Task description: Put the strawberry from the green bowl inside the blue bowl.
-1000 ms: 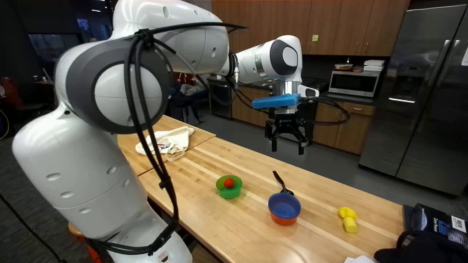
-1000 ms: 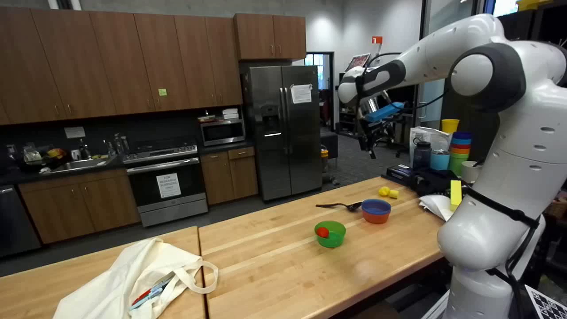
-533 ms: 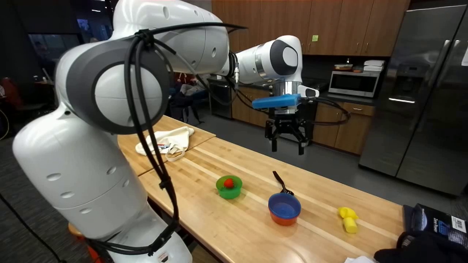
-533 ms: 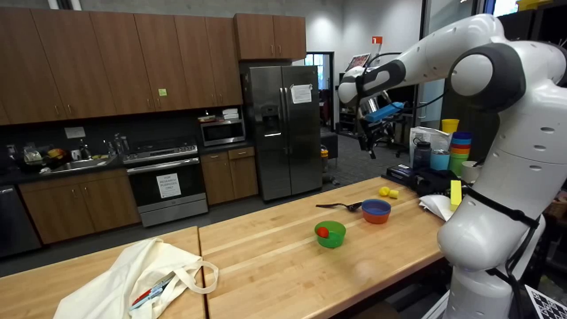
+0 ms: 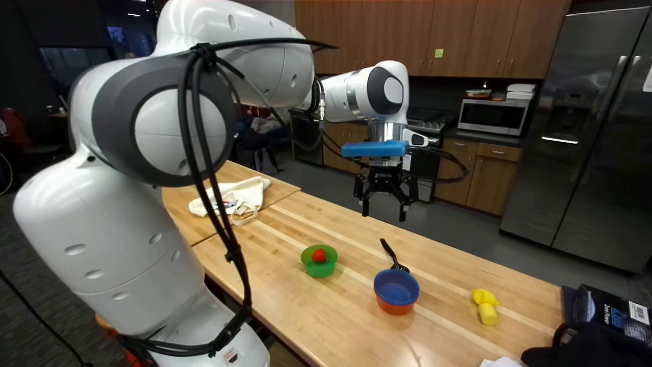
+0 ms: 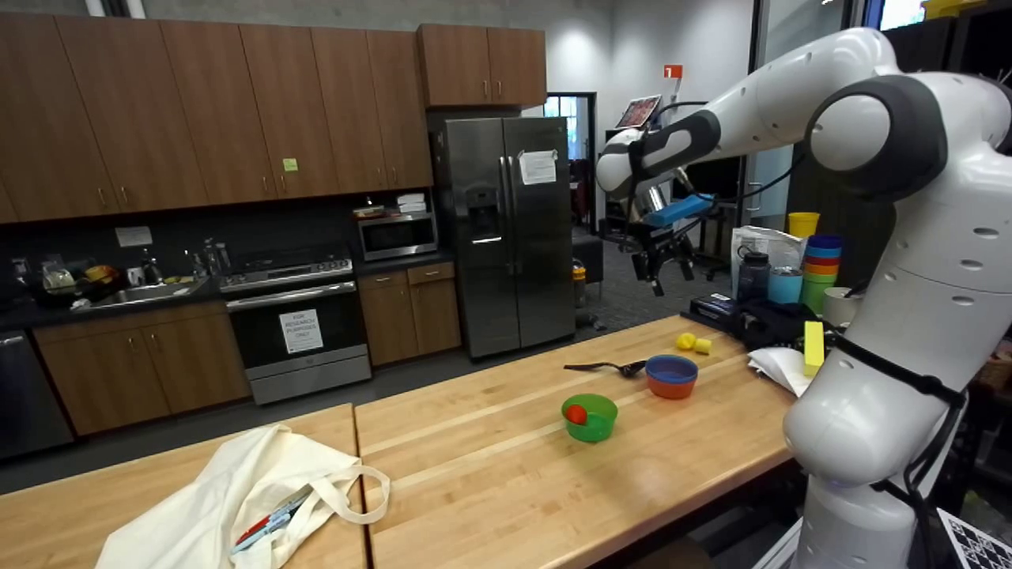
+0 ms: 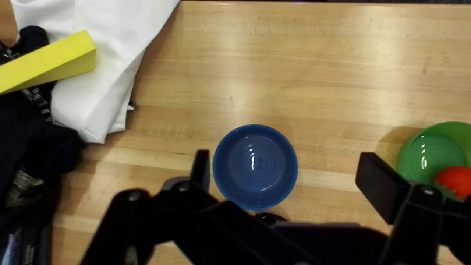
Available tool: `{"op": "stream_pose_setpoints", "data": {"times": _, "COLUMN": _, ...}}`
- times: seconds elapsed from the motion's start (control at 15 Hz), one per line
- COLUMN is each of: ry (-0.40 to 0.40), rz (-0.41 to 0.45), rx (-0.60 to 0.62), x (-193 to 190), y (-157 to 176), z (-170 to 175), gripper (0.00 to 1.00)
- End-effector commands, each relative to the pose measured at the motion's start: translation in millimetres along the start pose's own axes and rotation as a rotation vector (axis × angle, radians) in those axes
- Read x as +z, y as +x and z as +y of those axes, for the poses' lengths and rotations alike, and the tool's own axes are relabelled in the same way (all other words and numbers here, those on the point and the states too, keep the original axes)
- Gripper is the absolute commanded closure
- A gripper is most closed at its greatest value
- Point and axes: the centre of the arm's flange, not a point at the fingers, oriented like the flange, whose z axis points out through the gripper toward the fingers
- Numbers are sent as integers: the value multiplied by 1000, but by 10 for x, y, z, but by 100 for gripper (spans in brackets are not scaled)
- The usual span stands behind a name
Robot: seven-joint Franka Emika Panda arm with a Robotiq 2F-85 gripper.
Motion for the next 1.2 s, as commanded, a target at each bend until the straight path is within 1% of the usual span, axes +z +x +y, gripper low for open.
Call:
{"op": "stream_pose_setpoints", "data": {"times": 0.0, "ry": 60, "rz": 0, "rx": -120, "x": 164, "y": -278, "z": -138, "gripper": 0}}
{"op": "stream_pose_setpoints", "data": {"times": 0.13, "ry": 108, "rz": 1, "rx": -188, "x": 254, "y": -391, "z": -244, "gripper": 0}}
{"op": "stream_pose_setpoints", "data": {"times": 0.27, "ry": 131, "rz": 6, "rx": -267, "x": 372, "y": -513, "z": -403, "gripper": 0}}
{"op": "stream_pose_setpoints", "data": {"times": 0.4, "ry": 117, "rz": -1, "rx": -351, "x": 509, "y": -644, "z": -597, "gripper": 0}}
{"op": "stream_pose_setpoints", "data": {"times": 0.53, "ry": 93, "rz": -26, "rx": -419, "x": 637, "y": -743, "z": -760, "gripper": 0}}
{"op": "stream_pose_setpoints", "data": {"times": 0.6, "ry": 104, "rz": -48, "rx": -359, "x": 525, "y": -519, "z": -651, "gripper": 0}}
{"op": "stream_pose_setpoints", "data": {"times": 0.73, "ry": 99, "rz": -55, "rx": -370, "x": 570, "y": -554, "z": -715, "gripper": 0}}
{"op": "stream_pose_setpoints", "data": {"times": 1.13, "ry": 104, "rz": -57, "rx": -363, "x": 573, "y": -532, "z": -682, "gripper": 0}}
